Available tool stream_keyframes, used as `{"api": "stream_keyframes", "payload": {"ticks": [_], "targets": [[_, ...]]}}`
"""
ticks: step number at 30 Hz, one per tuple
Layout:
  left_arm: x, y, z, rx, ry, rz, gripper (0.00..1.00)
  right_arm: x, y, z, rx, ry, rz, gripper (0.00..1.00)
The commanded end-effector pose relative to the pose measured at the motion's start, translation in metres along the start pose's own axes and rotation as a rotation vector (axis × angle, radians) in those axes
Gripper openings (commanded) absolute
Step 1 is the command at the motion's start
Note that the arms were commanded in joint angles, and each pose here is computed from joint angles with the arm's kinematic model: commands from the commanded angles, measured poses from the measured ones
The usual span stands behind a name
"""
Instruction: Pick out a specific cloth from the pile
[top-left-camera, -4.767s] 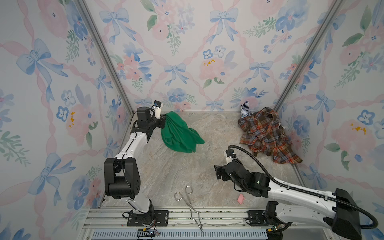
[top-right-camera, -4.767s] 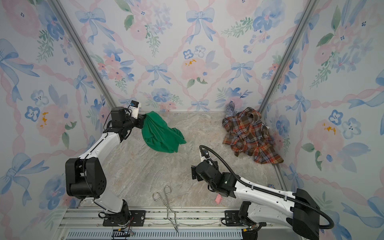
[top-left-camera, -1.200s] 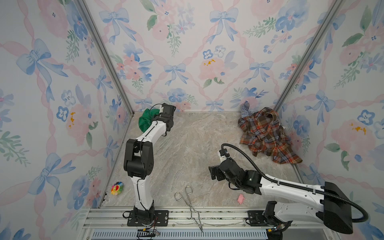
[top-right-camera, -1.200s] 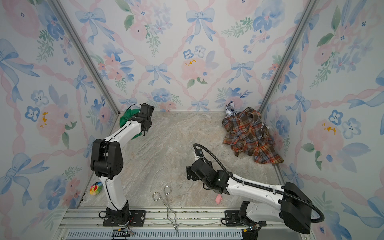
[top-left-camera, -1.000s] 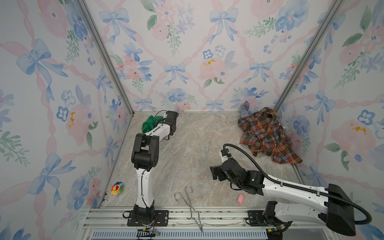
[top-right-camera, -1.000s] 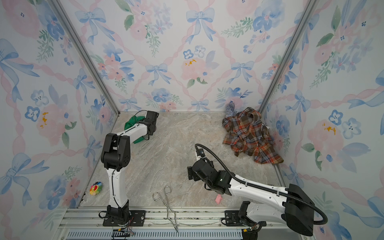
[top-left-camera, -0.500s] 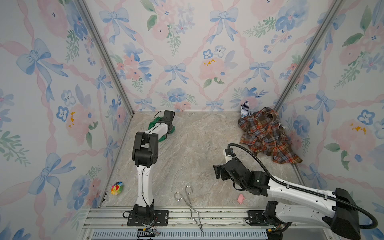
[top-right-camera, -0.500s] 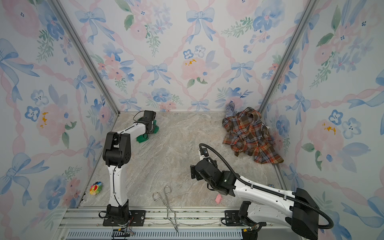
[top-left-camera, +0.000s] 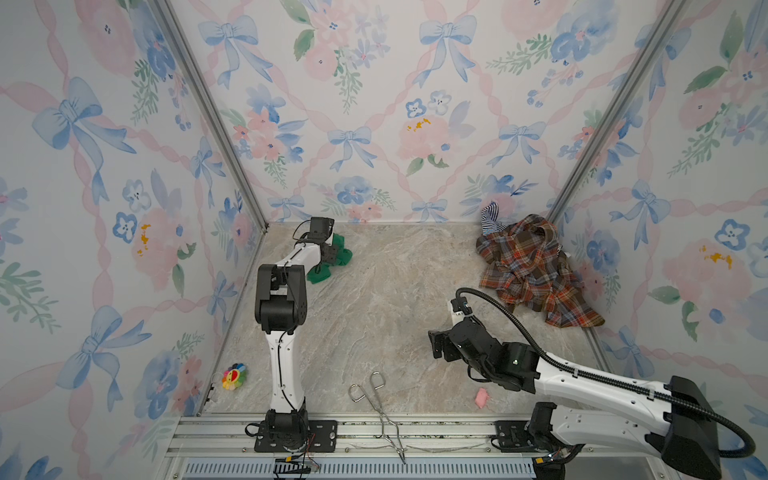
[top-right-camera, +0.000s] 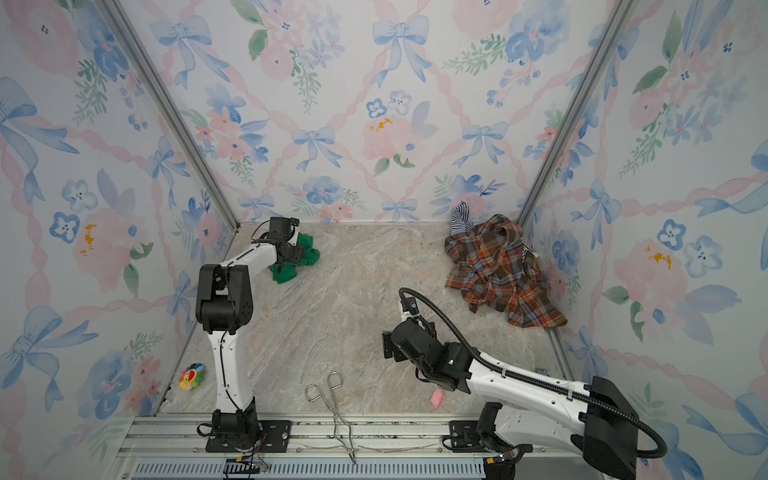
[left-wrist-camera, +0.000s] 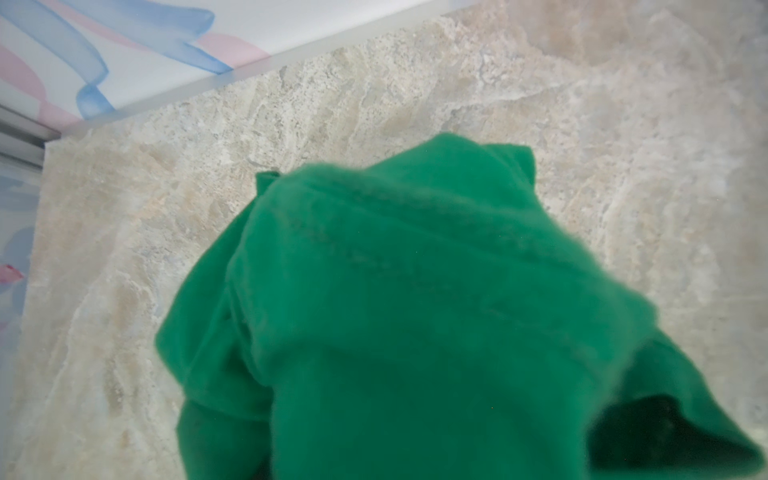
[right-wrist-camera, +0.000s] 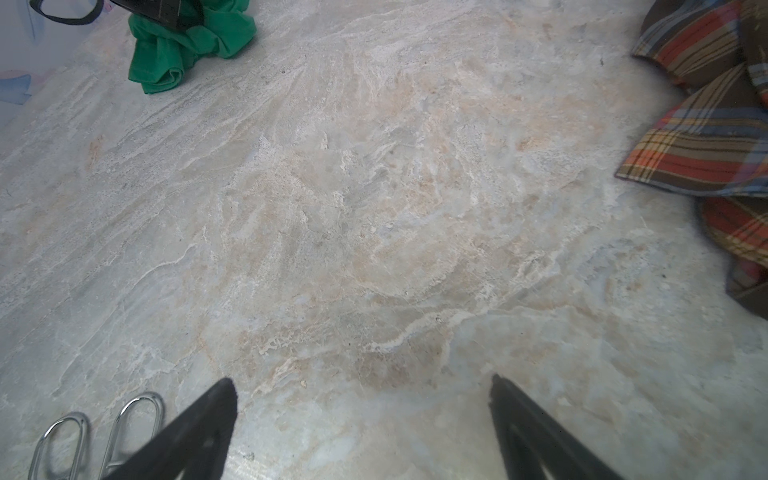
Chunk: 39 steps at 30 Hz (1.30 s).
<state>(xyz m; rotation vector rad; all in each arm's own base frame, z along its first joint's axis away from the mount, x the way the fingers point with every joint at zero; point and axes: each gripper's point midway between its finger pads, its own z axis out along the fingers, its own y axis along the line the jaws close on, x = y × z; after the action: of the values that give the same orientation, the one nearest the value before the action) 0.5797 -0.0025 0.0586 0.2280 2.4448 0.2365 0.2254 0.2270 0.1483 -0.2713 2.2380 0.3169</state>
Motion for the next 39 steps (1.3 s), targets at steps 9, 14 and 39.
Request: {"api": "stream_keyframes", "payload": {"ticks": [9, 14, 39], "targets": [[-0.028, 0.005, -0.048, 0.024, -0.065, -0.034, 0.73, -0.003, -0.004, 0.002, 0.021, -0.012, 0.013, 0.97], [-0.034, 0.006, -0.066, 0.034, -0.091, -0.045, 0.79, -0.003, -0.002, 0.003, 0.017, -0.007, 0.010, 0.97], [0.116, 0.049, -0.198, -0.473, -0.548, -0.345, 0.98, -0.036, -0.150, -0.062, 0.306, -0.350, -0.008, 0.97]]}}
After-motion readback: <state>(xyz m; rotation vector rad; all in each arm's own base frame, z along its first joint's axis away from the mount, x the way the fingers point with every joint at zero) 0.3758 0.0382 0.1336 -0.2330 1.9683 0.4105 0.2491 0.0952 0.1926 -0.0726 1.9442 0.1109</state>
